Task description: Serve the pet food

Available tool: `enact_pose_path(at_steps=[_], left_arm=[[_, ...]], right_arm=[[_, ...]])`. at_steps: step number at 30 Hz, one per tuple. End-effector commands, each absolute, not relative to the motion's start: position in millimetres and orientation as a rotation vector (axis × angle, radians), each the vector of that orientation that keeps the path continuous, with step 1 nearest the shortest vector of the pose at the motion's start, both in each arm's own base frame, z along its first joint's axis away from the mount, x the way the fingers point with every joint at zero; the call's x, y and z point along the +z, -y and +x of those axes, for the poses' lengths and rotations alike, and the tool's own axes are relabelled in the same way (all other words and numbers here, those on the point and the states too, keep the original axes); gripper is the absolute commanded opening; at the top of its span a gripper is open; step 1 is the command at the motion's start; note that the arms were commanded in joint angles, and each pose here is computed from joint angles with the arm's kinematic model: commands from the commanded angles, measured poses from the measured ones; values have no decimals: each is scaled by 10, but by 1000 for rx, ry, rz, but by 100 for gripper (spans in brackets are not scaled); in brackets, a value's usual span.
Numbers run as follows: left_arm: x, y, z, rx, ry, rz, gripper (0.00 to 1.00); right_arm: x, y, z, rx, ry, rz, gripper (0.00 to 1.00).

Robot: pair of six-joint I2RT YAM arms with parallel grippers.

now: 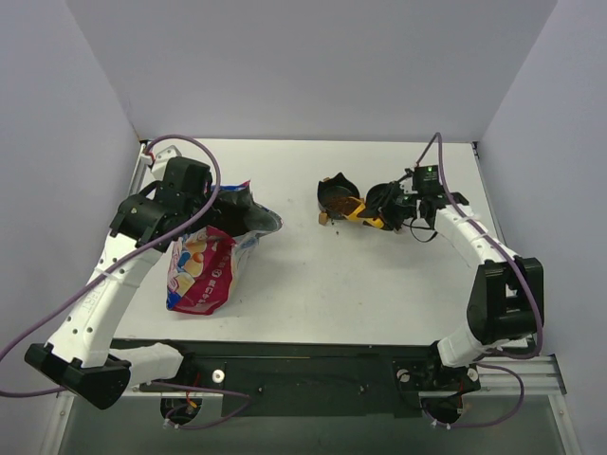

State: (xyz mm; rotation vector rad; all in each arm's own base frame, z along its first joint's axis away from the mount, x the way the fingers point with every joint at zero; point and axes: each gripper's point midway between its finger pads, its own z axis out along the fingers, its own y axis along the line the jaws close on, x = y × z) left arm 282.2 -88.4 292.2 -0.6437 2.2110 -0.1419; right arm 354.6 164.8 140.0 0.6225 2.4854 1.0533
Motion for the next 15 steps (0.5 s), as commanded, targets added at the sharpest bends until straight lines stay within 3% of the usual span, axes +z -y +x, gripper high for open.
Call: enact_pose_path(at_steps=[1, 15], left_arm=[[3261, 960, 2907, -290, -2081, -658, 0], [3238, 1000, 2873, -327, -2086, -655, 0]], right_arm=[[1404, -1582, 3464, 908, -2600, 662, 0], [1503, -1618, 3695, 736, -2701, 653, 0]])
